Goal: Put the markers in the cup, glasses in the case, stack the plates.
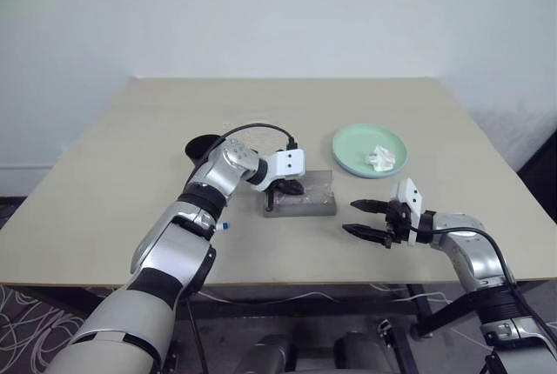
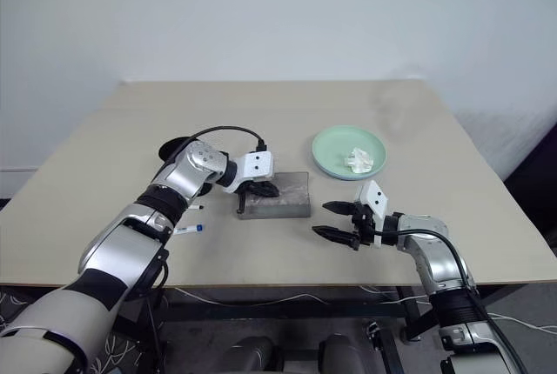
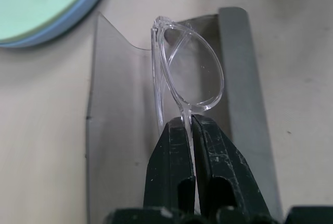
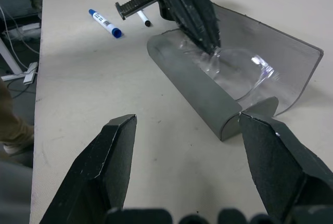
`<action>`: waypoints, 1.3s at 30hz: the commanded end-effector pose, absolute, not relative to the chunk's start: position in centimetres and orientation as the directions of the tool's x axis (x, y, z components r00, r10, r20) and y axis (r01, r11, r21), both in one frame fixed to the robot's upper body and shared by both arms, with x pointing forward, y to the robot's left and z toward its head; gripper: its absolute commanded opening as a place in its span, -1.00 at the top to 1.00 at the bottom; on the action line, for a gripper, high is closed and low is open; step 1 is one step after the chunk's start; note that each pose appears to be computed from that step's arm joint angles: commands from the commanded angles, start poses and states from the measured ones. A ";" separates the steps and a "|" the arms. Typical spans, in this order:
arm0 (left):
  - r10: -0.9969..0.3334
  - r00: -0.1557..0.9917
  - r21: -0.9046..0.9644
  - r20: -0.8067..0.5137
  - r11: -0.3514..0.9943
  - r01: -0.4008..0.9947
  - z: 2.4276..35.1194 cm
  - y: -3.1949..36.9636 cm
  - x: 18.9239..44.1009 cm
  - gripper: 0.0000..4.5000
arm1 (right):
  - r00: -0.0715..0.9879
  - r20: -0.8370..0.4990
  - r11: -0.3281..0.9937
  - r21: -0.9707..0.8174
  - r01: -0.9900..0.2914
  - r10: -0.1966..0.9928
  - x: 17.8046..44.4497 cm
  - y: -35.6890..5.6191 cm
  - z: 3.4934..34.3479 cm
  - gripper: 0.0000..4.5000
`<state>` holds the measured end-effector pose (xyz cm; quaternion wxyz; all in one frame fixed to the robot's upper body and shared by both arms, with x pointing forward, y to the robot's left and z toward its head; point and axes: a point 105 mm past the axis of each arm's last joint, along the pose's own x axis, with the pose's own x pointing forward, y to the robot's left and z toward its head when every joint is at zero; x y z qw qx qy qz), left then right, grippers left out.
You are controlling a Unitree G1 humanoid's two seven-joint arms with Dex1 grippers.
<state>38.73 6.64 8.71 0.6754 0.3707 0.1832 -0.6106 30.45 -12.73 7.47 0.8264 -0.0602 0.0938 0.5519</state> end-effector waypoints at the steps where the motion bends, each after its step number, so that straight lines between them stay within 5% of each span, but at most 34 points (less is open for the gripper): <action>1: -0.676 0.167 0.269 -0.718 -0.048 0.962 9.3 6.9 38.7 0.99 | 0.379 -0.188 0.377 -0.048 -0.925 0.906 30.7 -12.5 8.8 -0.50; 5: -0.687 0.135 0.224 -0.713 -0.041 0.974 9.1 7.1 38.3 0.99 | 0.379 -0.192 0.377 -0.049 -0.925 0.905 30.7 -12.5 8.7 -0.50; 13: -0.701 0.194 0.259 -0.686 0.013 0.966 9.4 7.0 39.0 0.00 | 0.376 -0.196 0.373 -0.053 -0.926 0.906 30.8 -12.4 8.5 -0.50; 24: -0.730 0.446 0.431 -0.518 0.227 0.873 14.5 6.0 42.7 0.00 | 0.376 -0.197 0.372 -0.057 -0.926 0.906 30.9 -12.2 8.3 -0.50; 27: -0.722 0.495 0.489 -0.484 0.245 0.837 15.2 6.2 43.2 0.26 | 0.377 -0.194 0.372 -0.062 -0.926 0.906 31.0 -12.1 8.4 -0.50; 31: -0.653 0.570 0.542 -0.499 0.278 0.793 14.6 6.9 44.1 0.88 | 0.379 -0.190 0.373 -0.065 -0.925 0.906 31.0 -12.1 8.4 -0.50; 39: -0.490 0.674 0.670 -0.553 0.219 0.709 12.0 8.5 45.0 0.88 | 0.390 -0.179 0.385 -0.066 -0.921 0.903 30.9 -11.8 8.5 -0.50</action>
